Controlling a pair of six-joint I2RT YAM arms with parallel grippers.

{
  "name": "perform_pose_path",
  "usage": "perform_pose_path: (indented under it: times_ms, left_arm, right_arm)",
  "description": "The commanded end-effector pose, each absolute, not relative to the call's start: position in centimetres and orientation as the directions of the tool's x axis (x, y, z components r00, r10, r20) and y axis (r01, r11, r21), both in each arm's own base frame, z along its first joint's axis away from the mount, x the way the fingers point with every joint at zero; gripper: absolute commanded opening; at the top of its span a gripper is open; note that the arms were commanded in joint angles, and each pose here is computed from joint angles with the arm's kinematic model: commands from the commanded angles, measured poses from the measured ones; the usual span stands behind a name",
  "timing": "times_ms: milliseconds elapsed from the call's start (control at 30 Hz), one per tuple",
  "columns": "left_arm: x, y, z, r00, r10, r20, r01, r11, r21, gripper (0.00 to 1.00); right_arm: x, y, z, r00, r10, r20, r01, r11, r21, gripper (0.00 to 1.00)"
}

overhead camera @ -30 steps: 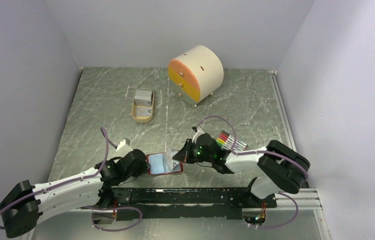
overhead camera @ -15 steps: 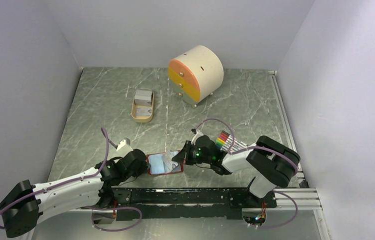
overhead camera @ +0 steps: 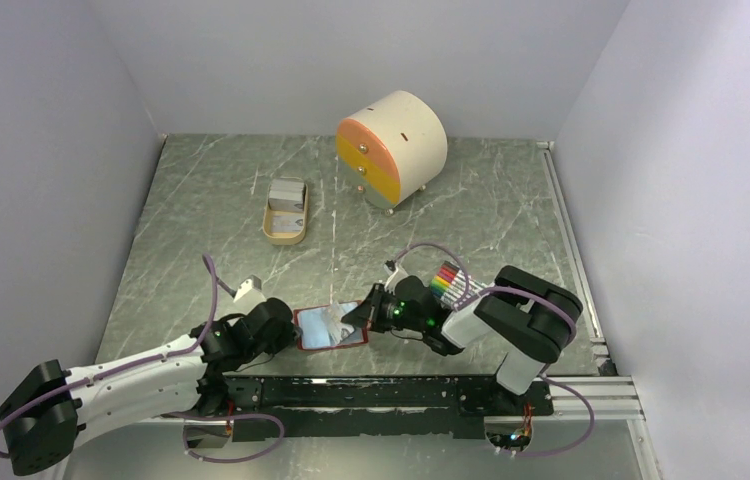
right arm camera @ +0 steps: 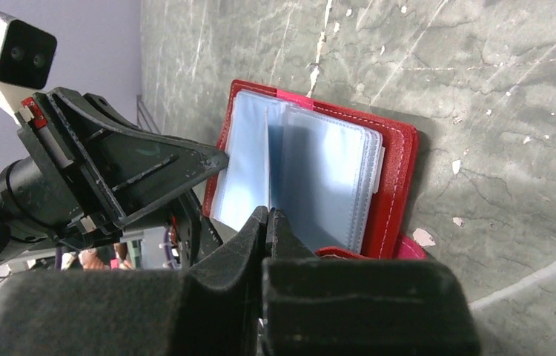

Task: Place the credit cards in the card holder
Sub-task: Insert the credit card into the card holder.

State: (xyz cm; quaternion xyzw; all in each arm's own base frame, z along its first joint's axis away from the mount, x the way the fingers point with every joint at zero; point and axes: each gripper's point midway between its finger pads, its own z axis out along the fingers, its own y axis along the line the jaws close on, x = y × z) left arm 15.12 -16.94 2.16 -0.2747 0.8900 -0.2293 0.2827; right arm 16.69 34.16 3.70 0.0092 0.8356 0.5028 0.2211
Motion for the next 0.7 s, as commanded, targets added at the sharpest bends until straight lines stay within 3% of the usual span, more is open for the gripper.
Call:
perform_pose_path:
  times_ms: [0, 267, 567, 667]
  left_arm:
    - [15.0, -17.8, 2.6, -0.709, -0.604, -0.364, -0.332, 0.741, -0.584, 0.09]
    - [14.5, -19.1, 2.6, -0.733, -0.608, -0.304, -0.322, 0.704, -0.633, 0.09]
    - [14.4, -18.8, 2.1, -0.733, -0.605, -0.311, -0.329, 0.715, -0.617, 0.09]
    - [14.4, -18.8, 2.1, -0.732, -0.607, -0.31, -0.326, 0.711, -0.623, 0.09]
  right_arm:
    - [17.4, 34.1, 4.1, -0.88, 0.292, -0.375, -0.206, 0.477, 0.854, 0.0]
    - [17.5, 34.5, 3.6, -0.87, 0.344, -0.352, -0.166, 0.467, 0.868, 0.0]
    - [17.1, 34.2, 3.3, -0.864, 0.362, -0.35, -0.151, 0.478, 0.865, 0.0]
    - [16.5, 34.0, 2.5, -0.877, 0.344, -0.336, -0.125, 0.512, 0.85, 0.13]
